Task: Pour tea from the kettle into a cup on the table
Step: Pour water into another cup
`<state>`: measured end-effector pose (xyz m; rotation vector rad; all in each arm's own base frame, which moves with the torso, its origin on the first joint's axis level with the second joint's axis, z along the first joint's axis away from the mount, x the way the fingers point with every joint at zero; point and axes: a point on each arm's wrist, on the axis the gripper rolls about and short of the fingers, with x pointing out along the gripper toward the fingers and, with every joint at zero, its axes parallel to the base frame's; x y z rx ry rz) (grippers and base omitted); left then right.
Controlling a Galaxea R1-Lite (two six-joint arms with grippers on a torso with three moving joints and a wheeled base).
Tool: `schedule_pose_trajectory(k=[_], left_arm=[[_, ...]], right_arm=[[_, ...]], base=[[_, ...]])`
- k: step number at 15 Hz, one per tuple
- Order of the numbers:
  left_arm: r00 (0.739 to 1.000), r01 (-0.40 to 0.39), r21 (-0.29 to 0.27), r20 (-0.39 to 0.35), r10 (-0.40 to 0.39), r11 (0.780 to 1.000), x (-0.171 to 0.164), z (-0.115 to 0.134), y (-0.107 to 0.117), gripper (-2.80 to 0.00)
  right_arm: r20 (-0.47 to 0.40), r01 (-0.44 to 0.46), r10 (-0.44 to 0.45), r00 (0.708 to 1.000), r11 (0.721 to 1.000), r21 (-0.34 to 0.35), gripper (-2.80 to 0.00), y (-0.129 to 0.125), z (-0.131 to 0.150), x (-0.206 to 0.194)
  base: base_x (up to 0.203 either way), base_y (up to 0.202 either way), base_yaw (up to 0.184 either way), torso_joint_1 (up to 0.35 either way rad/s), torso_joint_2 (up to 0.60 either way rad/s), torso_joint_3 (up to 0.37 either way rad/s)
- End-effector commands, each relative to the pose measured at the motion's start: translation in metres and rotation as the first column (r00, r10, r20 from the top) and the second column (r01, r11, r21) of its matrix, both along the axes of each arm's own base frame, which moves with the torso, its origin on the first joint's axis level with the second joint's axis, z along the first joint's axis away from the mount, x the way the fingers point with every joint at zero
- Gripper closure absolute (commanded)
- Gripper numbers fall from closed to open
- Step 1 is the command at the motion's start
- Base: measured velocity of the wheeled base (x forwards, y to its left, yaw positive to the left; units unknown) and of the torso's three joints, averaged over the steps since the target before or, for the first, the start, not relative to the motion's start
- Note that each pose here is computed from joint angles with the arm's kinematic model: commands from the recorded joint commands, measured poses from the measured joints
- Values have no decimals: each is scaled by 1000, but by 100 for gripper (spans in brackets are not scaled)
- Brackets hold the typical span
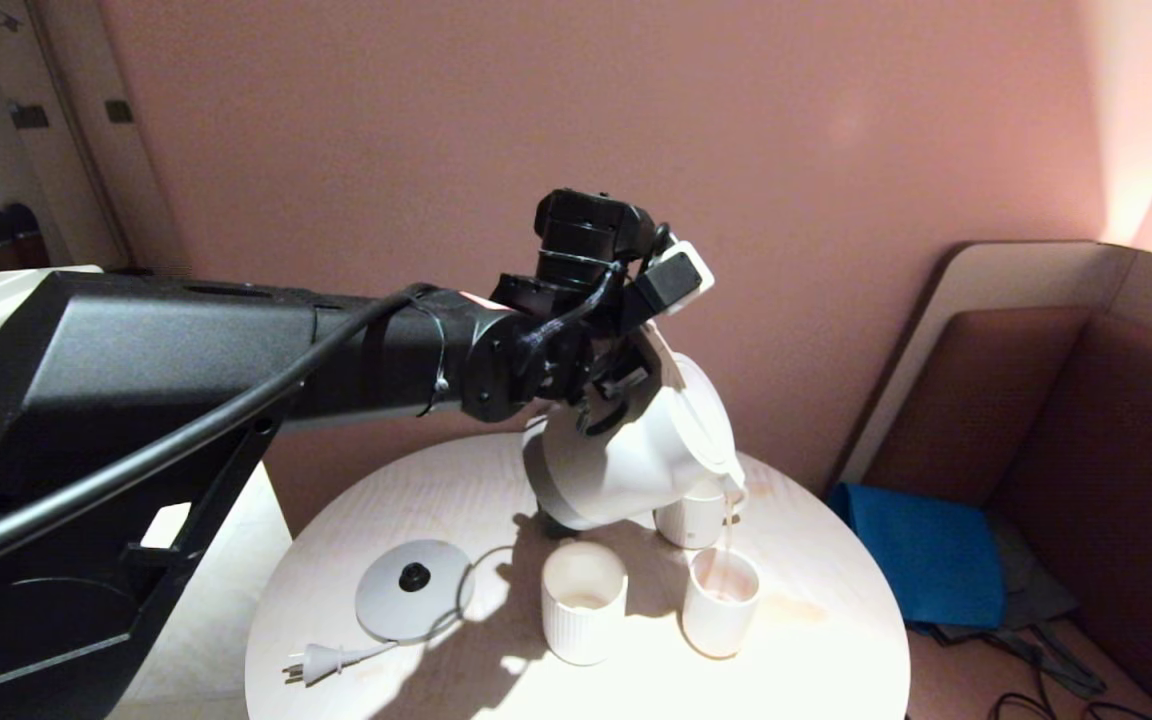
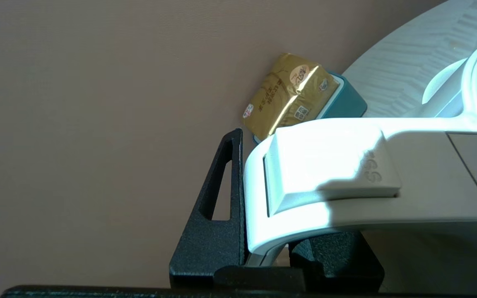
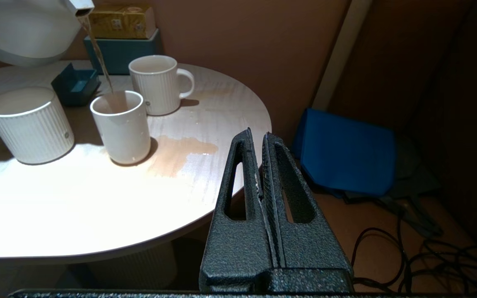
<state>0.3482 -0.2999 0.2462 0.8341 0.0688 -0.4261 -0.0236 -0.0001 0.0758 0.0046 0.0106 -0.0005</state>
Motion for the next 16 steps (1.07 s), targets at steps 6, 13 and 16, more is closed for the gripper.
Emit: schedule_pose_trajectory(k=[6, 13, 16], left_arm=[[1000, 1, 15, 2, -1, 1000, 0, -2, -1, 0], [1000, 4, 29, 9, -5, 1000, 1, -2, -1, 0], [1000, 5, 33, 6, -5, 999, 1, -3, -1, 0]], right_arm=[[-2, 0, 0, 1000, 1000, 0, 0, 0, 0, 0], [-2, 0, 0, 1000, 1000, 0, 0, 0, 0, 0], [-2, 0, 0, 1000, 1000, 0, 0, 0, 0, 0]], base=[[0, 0, 0, 0, 0, 0], [0, 0, 0, 0, 0, 0], [0, 0, 0, 0, 0, 0]])
